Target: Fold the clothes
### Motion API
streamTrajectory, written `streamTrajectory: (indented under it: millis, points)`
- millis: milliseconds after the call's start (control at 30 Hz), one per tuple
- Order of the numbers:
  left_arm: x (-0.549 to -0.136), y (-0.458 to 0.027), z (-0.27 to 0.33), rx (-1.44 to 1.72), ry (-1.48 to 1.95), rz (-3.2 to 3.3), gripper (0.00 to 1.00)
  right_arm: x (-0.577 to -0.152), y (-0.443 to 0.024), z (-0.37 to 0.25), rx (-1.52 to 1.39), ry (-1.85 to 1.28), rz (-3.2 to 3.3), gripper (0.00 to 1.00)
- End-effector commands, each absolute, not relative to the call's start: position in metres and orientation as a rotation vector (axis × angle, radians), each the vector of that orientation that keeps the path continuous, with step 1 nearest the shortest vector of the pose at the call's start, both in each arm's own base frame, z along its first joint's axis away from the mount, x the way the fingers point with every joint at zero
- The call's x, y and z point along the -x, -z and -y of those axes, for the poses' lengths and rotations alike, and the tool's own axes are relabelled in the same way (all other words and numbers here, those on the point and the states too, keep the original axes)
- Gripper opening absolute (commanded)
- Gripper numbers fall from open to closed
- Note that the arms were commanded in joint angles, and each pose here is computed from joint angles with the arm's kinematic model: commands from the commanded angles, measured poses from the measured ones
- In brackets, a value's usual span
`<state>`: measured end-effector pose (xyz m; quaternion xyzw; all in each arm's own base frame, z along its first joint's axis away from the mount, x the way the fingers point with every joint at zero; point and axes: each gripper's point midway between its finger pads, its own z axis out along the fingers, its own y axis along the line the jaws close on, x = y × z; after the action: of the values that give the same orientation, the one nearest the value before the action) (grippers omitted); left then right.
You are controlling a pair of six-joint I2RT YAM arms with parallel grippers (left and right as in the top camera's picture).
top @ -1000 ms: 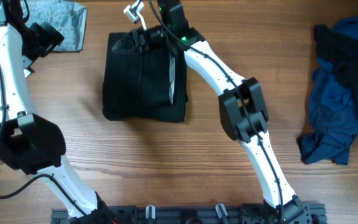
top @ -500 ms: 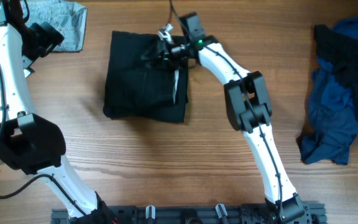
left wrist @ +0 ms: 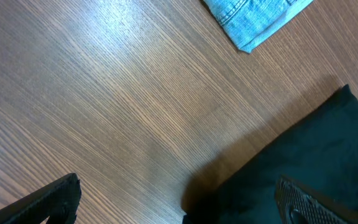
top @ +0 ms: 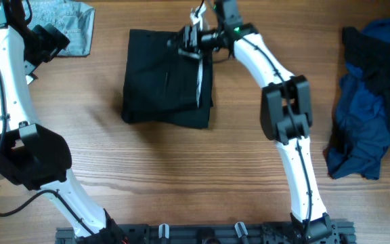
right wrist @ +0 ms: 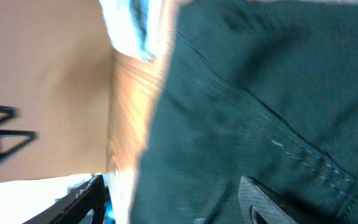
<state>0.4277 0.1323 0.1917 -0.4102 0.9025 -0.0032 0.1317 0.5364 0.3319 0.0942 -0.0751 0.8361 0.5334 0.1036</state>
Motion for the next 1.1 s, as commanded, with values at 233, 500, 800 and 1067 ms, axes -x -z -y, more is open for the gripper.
streamTrajectory:
  millis: [233, 500, 800, 1067]
  points:
    - [-0.428, -0.209, -0.136, 1.196, 0.007, -2.564, 1.0, -0.474, -0.175, -0.361, 0.368, -1.674, -2.498, 0.78]
    - [-0.428, -0.209, -0.136, 1.196, 0.007, -2.563, 1.0, -0.423, -0.11, -0.375, 0.379, -1.561, -2.755, 0.9]
    - [-0.428, -0.209, -0.136, 1.196, 0.007, -2.563, 1.0, -0.377, -0.015, -0.349, 0.401, -1.518, -2.909, 0.95]
    - [-0.435, -0.211, -0.138, 1.183, 0.014, -2.535, 1.0, -0.369, 0.004, -0.339, 0.337, -1.645, -2.867, 0.88]
